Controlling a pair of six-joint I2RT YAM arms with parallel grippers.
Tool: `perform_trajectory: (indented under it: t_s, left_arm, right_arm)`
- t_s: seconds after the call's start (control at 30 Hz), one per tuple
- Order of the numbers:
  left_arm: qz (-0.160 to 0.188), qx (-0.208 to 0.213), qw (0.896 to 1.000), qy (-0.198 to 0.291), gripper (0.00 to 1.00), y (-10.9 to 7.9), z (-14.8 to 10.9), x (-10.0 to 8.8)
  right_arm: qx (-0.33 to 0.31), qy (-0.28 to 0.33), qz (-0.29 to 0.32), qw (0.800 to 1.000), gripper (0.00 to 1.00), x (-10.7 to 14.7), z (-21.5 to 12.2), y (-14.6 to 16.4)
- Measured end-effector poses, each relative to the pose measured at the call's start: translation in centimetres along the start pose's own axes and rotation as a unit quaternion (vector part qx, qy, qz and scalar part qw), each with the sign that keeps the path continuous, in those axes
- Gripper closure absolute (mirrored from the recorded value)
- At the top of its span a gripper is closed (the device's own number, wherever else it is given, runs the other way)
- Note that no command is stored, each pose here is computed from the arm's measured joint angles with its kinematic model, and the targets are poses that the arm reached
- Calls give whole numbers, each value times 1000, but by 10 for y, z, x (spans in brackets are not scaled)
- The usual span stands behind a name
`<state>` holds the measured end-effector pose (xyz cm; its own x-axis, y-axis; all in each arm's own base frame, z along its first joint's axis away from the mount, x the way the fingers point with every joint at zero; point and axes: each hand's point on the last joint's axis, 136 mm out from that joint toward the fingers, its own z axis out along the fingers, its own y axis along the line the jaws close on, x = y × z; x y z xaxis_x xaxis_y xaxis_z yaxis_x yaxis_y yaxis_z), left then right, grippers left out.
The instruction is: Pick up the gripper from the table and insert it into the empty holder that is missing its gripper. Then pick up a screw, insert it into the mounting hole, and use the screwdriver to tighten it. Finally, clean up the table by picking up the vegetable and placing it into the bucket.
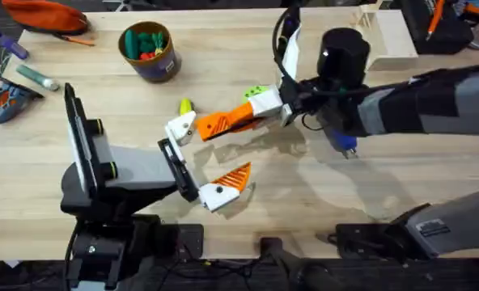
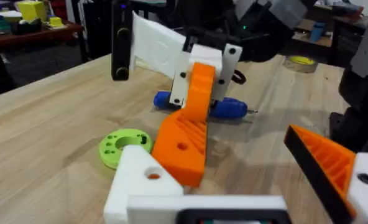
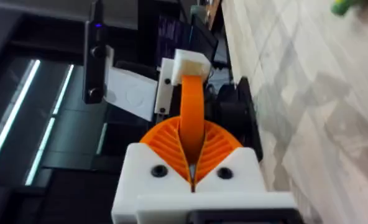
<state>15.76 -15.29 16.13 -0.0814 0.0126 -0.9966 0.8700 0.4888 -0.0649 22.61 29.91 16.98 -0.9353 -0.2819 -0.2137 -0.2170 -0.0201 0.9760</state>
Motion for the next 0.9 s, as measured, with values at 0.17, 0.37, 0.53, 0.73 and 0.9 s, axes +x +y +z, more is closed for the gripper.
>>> perform_trajectory:
  t_s: [0.17, 0.37, 0.53, 0.73, 0.9]
  left_arm:
    - [0, 0, 1000, 0, 15, 0, 0, 0]
    - [0, 0, 1000, 0, 15, 0, 0, 0]
    - [0, 0, 1000, 0, 15, 0, 0, 0]
    - [-2, 0, 1000, 0, 15, 0, 0, 0]
    - [-2, 0, 1000, 0, 15, 0, 0, 0]
  right_arm:
    - [-4, -22, -19, 1000, 992, 0, -1, 4]
    - [-3, -24, 18, 1000, 992, 2, 0, 1]
    - [-2, -25, 34, 999, 992, 2, 1, 1]
    - [-3, -22, 54, 998, 992, 4, 5, 1]
    - [-3, -22, 62, 998, 992, 4, 6, 1]
